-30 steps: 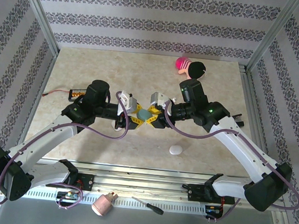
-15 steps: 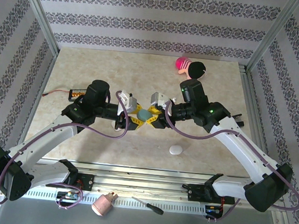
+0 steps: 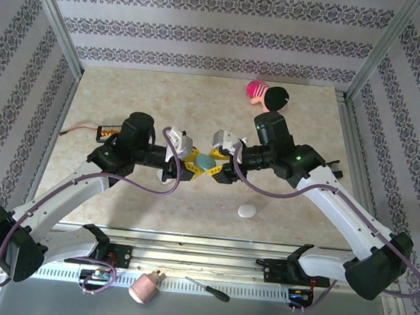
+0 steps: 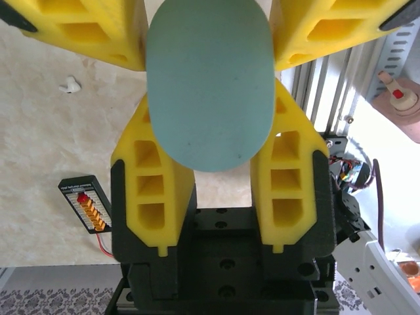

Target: Insert the wireless bluetooth earbuds into the charging case

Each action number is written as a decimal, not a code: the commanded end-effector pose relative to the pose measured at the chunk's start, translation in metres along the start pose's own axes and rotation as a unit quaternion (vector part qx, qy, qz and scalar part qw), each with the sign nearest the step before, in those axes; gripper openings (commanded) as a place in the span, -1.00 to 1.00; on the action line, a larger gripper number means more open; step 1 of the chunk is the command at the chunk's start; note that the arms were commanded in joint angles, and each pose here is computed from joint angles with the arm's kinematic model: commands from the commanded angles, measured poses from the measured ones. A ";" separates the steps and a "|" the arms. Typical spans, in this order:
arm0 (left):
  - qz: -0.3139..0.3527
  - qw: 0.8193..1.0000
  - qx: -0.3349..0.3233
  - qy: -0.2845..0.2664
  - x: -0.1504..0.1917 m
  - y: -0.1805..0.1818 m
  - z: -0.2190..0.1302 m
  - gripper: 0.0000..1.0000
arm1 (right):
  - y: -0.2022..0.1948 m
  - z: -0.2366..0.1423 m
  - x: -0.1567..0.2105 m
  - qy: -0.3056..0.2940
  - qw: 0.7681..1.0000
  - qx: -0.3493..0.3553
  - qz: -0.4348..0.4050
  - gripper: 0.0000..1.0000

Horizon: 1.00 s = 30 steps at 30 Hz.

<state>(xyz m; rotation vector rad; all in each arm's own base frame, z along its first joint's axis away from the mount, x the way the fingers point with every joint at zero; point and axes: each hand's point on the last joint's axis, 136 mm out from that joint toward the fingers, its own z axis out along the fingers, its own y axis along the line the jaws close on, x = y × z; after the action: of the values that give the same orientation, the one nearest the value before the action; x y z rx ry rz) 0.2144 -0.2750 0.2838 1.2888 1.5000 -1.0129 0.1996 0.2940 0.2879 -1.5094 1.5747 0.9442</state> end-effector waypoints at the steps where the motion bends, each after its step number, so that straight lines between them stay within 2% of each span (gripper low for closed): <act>1: 0.024 0.999 0.016 -0.017 -0.007 -0.007 0.003 -0.39 | -0.004 -0.007 -0.009 -0.022 1.000 0.018 -0.010 0.07; 8: 0.022 1.000 0.015 -0.010 -0.001 -0.006 0.004 -0.40 | -0.009 -0.012 -0.012 -0.036 0.999 0.033 0.001 0.18; 30: 0.020 0.999 0.016 -0.021 -0.001 -0.006 0.006 -0.42 | -0.038 -0.031 -0.018 -0.060 0.991 0.115 0.021 0.29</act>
<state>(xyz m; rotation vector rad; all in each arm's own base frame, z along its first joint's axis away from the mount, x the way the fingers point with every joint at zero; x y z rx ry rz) 0.2158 -0.2757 0.2751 1.2874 1.4946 -1.0074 0.2319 0.2771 0.3099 -1.2864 1.5936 0.8514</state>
